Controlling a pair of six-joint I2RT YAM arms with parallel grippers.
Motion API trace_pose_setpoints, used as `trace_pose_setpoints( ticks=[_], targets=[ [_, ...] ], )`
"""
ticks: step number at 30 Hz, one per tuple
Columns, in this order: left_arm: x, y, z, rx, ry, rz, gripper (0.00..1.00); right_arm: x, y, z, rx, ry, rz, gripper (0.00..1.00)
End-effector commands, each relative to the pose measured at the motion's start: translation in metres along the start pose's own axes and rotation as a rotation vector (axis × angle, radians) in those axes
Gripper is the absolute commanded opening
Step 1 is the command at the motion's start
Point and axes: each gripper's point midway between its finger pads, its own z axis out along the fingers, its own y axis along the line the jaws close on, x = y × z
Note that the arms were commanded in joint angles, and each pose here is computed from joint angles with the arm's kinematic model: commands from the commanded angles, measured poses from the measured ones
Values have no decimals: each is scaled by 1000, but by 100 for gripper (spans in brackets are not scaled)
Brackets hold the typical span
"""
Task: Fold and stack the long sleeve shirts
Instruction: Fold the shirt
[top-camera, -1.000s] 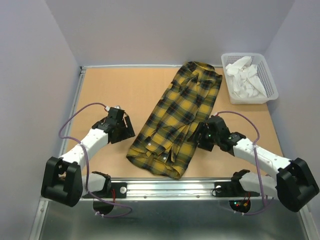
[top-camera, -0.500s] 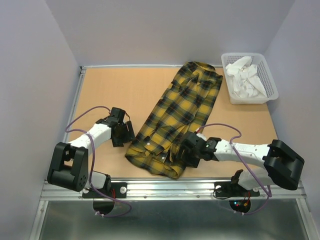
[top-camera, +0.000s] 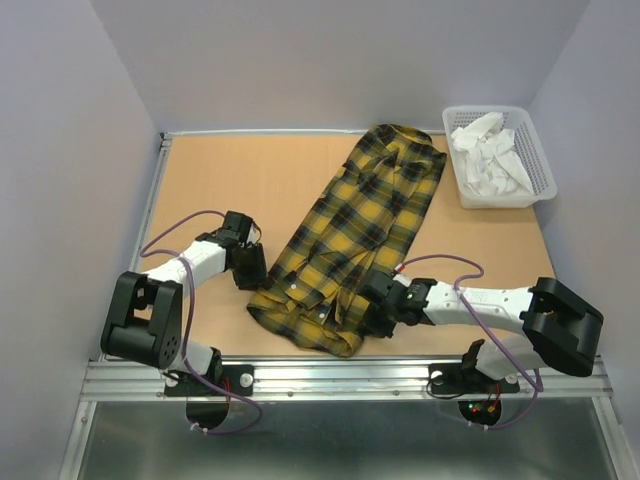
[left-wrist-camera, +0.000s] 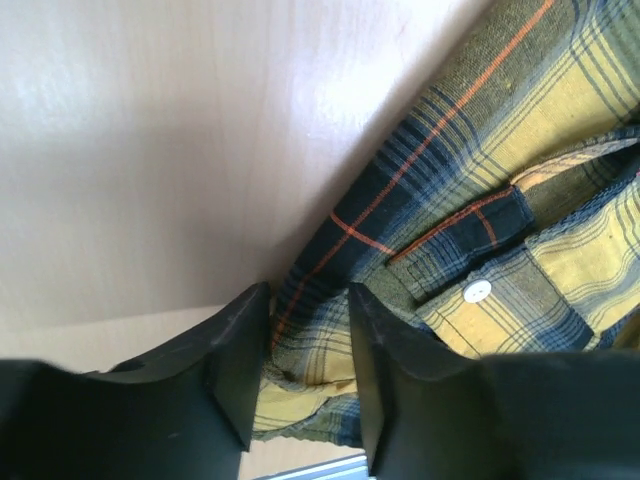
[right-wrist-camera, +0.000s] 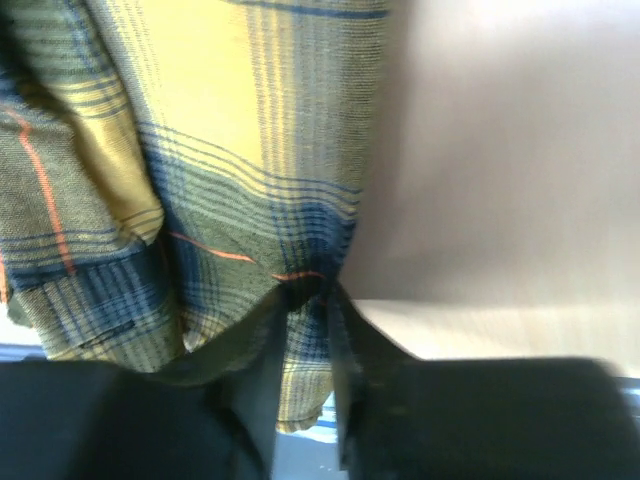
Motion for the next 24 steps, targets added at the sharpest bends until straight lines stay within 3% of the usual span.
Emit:
trace_pose_setpoints(
  ticks=[1, 2, 3, 4, 5, 7, 15, 24],
  targets=[
    [25, 8, 9, -11, 101, 11, 32, -7, -23, 0, 60, -58, 28, 21],
    [26, 9, 9, -12, 104, 9, 26, -7, -22, 0, 60, -58, 26, 19],
    [26, 8, 8, -10, 106, 10, 12, -7, -19, -1, 51, -56, 20, 15],
    [25, 7, 8, -5, 104, 12, 12, -7, -18, -2, 48, -53, 14, 13],
    [25, 5, 6, 2, 103, 15, 0, -7, -16, -3, 42, -52, 9, 6],
    [22, 1, 0, 19, 88, 14, 0, -7, -9, -8, 24, -50, -18, 1],
    [15, -11, -40, 54, 15, -30, 0, 4, 20, -35, -65, 31, -123, 1],
    [-40, -60, -86, 213, -131, -93, 0, -40, 40, -80, -166, -90, -61, 0]
  ],
)
